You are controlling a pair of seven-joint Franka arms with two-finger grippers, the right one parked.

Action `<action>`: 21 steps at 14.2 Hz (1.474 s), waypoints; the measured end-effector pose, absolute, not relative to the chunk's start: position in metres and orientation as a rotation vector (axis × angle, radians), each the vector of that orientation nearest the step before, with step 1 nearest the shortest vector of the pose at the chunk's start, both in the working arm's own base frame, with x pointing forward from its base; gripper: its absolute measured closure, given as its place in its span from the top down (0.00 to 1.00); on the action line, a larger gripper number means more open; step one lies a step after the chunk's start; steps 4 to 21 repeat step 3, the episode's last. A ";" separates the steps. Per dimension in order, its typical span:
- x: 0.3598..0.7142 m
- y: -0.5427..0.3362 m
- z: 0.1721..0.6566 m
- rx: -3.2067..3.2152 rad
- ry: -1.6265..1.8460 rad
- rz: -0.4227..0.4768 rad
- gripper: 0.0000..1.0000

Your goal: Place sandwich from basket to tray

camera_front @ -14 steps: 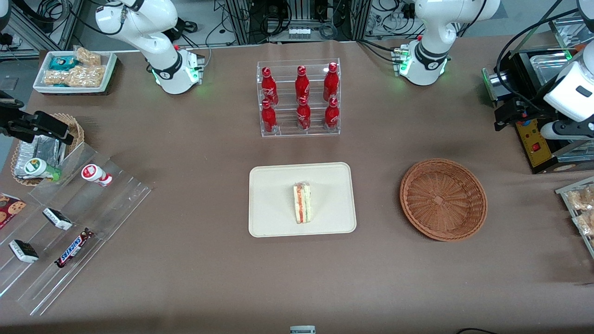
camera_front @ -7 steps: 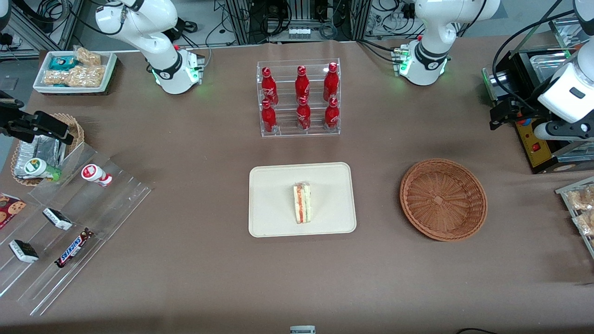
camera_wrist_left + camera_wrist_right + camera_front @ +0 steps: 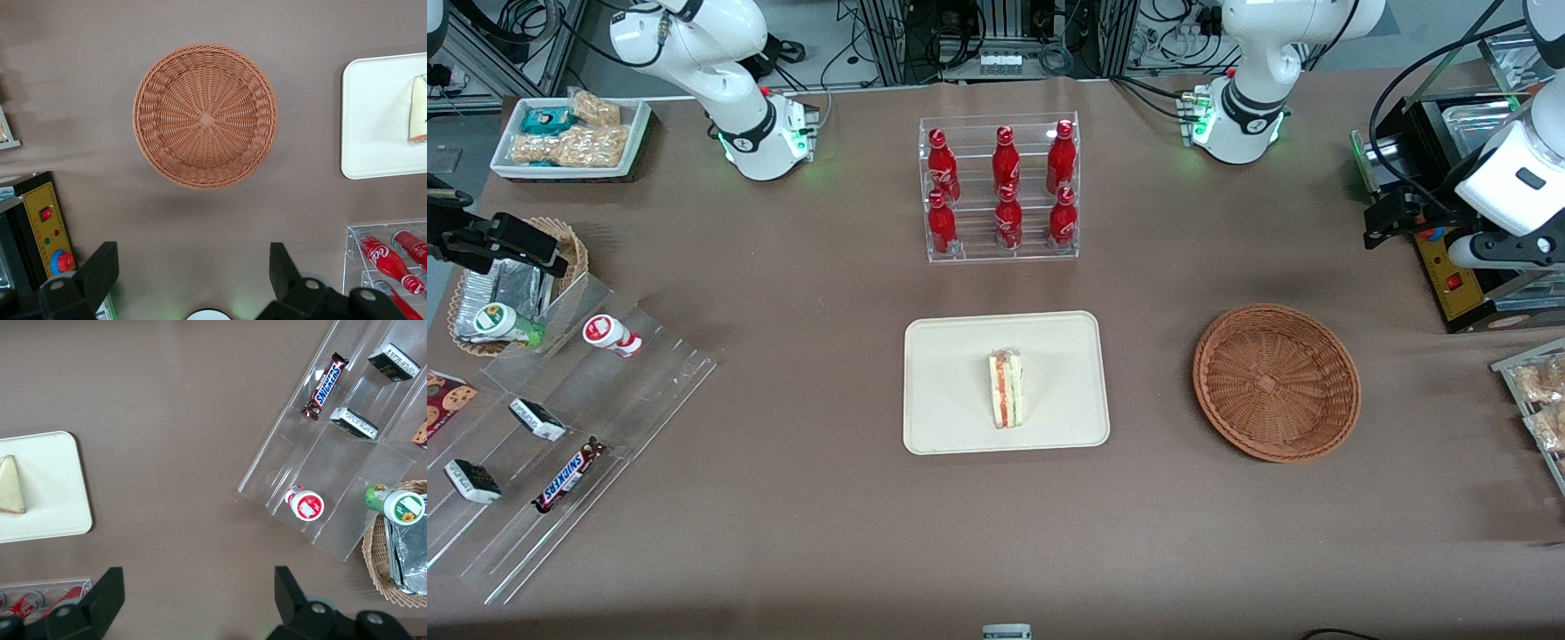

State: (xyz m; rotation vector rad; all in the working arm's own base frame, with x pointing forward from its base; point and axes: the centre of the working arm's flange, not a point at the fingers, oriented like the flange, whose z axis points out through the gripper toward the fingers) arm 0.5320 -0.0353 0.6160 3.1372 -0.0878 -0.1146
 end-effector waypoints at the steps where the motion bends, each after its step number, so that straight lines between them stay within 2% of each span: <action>1: 0.532 -0.036 0.616 3.137 -0.089 -0.116 1.00; 21: 0.532 -0.036 0.615 3.137 -0.089 -0.117 1.00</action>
